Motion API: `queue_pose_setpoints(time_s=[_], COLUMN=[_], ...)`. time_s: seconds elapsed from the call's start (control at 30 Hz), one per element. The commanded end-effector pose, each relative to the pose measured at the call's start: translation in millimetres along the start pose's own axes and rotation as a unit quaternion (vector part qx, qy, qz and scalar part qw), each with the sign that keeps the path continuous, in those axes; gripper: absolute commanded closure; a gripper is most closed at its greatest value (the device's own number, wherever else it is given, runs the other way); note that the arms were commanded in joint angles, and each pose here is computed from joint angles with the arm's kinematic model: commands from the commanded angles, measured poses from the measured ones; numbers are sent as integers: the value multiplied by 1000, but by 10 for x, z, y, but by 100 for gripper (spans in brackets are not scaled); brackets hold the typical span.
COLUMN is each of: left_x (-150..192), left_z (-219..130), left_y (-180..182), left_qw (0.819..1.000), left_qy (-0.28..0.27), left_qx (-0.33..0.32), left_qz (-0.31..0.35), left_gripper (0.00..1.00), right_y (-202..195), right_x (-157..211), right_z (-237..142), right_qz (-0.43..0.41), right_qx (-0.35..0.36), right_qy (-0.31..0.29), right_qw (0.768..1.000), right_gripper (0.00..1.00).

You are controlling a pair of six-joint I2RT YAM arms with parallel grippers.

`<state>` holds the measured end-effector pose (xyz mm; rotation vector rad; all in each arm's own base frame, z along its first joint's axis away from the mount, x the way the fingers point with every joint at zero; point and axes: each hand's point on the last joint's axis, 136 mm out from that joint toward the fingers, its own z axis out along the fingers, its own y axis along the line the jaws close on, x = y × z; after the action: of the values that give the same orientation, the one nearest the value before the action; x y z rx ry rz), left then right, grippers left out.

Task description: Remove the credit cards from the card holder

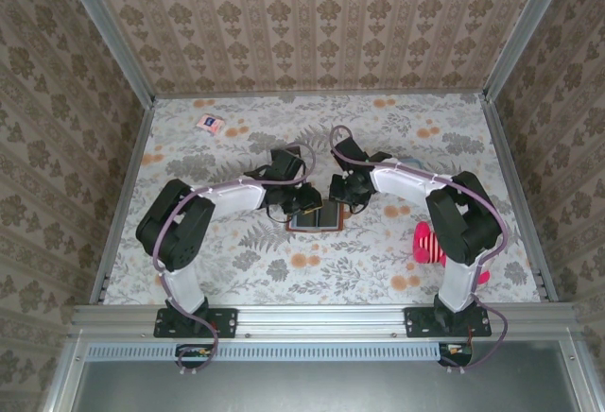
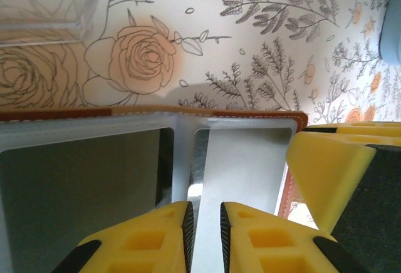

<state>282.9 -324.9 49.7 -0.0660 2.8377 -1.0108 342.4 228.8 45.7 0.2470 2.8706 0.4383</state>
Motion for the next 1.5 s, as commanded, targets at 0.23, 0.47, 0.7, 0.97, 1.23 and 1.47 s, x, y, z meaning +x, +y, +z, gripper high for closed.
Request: queue_pose_setpoints(time_s=[0.23,0.47,0.7,0.97,1.23,1.47], left_x=[19,-3,4,-10,-25,-18], left_z=[89,95,96,32,26,5], left_y=[39,48,34,-79,-45,-12], left_qw=[1000,1000,1000,999,998,999], left_qy=[23,21,24,23,21,18], left_qx=[2,-2,3,39,52,48], left_qz=[0,-1,1,-6,-7,-3], left_gripper=[79,79,79,79,82,90], right_y=[-63,-28,-57,-124,-243,-301], right_x=[292,271,261,280,278,288], right_z=[1,109,224,349,408,422], right_qz=[3,-7,-12,-19,-25,-25], right_qx=[3,0,-6,7,38,51], right_qy=[53,66,77,89,88,88], right_qw=[999,998,997,996,995,995], right_gripper=[79,83,84,85,85,85])
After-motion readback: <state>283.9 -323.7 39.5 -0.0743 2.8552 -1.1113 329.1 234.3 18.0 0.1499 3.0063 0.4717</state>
